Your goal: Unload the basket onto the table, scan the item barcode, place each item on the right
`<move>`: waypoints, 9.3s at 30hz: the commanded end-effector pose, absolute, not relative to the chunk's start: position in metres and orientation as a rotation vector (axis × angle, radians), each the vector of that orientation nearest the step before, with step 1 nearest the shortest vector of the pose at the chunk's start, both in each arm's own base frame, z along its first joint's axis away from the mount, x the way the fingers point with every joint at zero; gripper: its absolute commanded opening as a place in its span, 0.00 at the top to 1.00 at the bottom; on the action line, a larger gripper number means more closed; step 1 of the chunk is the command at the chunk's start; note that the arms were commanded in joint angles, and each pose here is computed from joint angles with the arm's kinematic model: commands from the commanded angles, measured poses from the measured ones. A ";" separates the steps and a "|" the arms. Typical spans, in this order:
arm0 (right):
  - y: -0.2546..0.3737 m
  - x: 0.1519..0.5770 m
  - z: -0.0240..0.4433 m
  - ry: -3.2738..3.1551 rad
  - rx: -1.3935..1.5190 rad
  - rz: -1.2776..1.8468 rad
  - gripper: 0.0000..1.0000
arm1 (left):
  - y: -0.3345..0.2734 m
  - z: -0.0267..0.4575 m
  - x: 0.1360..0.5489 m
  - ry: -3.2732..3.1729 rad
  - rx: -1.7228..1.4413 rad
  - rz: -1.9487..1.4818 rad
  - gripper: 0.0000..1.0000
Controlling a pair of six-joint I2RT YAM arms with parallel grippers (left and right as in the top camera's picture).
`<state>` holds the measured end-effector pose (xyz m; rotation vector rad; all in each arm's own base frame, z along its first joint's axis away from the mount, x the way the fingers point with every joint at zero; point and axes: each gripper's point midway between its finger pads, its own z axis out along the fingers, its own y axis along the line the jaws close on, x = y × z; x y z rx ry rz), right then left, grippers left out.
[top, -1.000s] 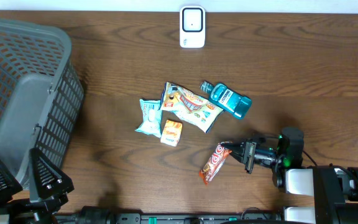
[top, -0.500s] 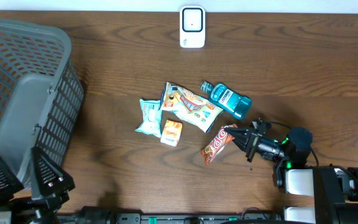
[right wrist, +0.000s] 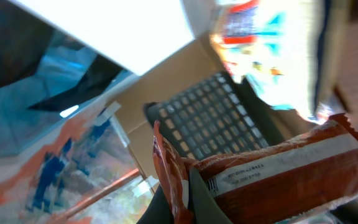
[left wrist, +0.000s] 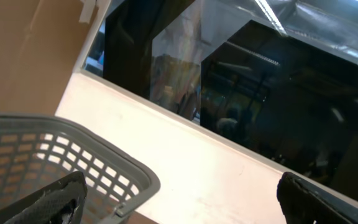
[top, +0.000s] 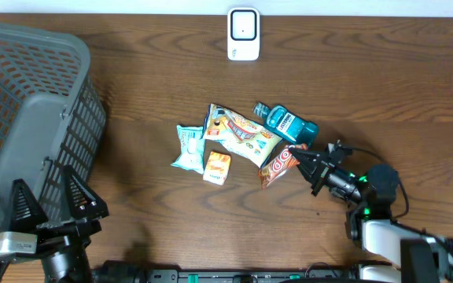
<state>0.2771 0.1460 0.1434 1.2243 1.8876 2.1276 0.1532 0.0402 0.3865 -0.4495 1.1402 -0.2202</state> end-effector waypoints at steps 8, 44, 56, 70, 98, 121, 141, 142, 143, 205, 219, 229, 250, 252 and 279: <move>0.138 0.304 0.177 1.891 1.142 1.933 0.98 | 0.038 0.337 0.185 1.211 -0.621 -0.391 0.02; 0.058 0.239 0.091 2.194 2.112 -0.203 0.98 | 0.004 0.271 0.205 1.472 -0.638 -0.553 0.02; 0.059 0.245 0.091 2.229 2.066 -0.174 0.91 | 0.003 0.243 0.203 1.581 -0.659 -0.513 0.02; 0.063 0.252 0.090 2.261 2.019 -0.131 0.99 | 0.003 0.238 0.203 1.594 -0.689 -0.528 0.02; 0.086 0.295 0.101 2.607 1.386 0.097 0.71 | -0.045 0.218 0.195 1.796 0.098 -0.260 0.02; 0.132 0.215 0.076 3.222 0.532 0.198 0.43 | -0.036 0.116 0.146 2.265 0.100 -0.223 0.02; 0.117 0.206 0.009 2.862 1.425 0.076 0.20 | -0.036 0.116 0.146 2.265 0.099 -0.223 0.02; 0.117 0.206 0.009 2.859 1.429 0.077 0.20 | -0.036 0.116 0.146 2.265 0.099 -0.223 0.02; 0.117 0.206 0.009 2.858 1.428 0.080 0.20 | -0.036 0.116 0.146 2.265 0.099 -0.223 0.02; 0.152 0.237 0.100 2.784 -0.516 0.251 0.24 | -0.036 0.116 0.146 2.265 0.099 -0.223 0.02; 0.139 0.249 0.090 2.812 -0.095 0.171 0.99 | -0.036 0.116 0.146 2.265 0.099 -0.223 0.02; 0.126 0.268 0.044 2.852 0.036 -0.030 0.99 | -0.036 0.116 0.146 2.265 0.099 -0.223 0.02; 0.162 0.271 0.069 2.848 -0.085 0.229 0.99 | -0.036 0.116 0.146 2.265 0.099 -0.223 0.02; 0.157 0.266 0.080 2.838 -0.084 0.220 0.99 | -0.036 0.116 0.146 2.265 0.099 -0.223 0.02; 0.134 0.189 0.002 3.161 -0.018 -0.137 0.99 | -0.036 0.116 0.146 2.265 0.099 -0.223 0.02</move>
